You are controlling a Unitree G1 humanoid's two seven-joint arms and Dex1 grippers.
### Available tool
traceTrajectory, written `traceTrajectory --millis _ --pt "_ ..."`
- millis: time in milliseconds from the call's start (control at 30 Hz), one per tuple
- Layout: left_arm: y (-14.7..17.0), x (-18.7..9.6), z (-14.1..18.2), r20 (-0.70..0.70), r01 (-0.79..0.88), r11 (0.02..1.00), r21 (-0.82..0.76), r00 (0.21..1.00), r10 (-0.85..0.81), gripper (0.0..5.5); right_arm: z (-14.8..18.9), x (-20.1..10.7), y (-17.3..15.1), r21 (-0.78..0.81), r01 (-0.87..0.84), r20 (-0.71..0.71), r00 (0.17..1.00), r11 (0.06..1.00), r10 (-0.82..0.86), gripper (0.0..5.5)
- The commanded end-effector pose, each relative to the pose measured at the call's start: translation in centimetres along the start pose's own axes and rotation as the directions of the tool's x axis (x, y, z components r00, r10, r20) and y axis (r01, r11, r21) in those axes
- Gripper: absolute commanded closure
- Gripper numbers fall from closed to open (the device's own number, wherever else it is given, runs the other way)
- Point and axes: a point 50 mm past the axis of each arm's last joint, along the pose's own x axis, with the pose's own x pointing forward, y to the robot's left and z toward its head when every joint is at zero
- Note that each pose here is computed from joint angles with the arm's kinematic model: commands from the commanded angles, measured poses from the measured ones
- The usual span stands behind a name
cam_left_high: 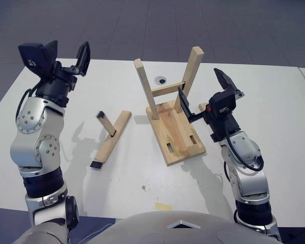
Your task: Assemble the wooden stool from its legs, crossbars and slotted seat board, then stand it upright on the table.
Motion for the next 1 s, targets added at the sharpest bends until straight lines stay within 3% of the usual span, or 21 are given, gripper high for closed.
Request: traceTrajectory --millis 33,333,1000 --pt "-1.0 0.4 -3.3 -0.135 0.056 0.998 0.032 0.99 -0.051 0.11 -0.2 0.4 0.4 0.002 -0.006 0.004 1.0 1.0 0.006 0.1" --pt "0.0 -2.2 -8.0 -0.295 0.053 0.998 0.023 0.954 -0.044 0.11 -0.4 0.2 0.8 0.008 -0.011 -0.003 1.0 1.0 0.011 0.1" --pt "-0.4 -0.8 -6.2 -0.236 0.125 0.989 0.078 0.966 -0.103 0.11 -0.4 0.3 0.8 0.009 -0.003 -0.003 1.0 1.0 0.003 0.1"
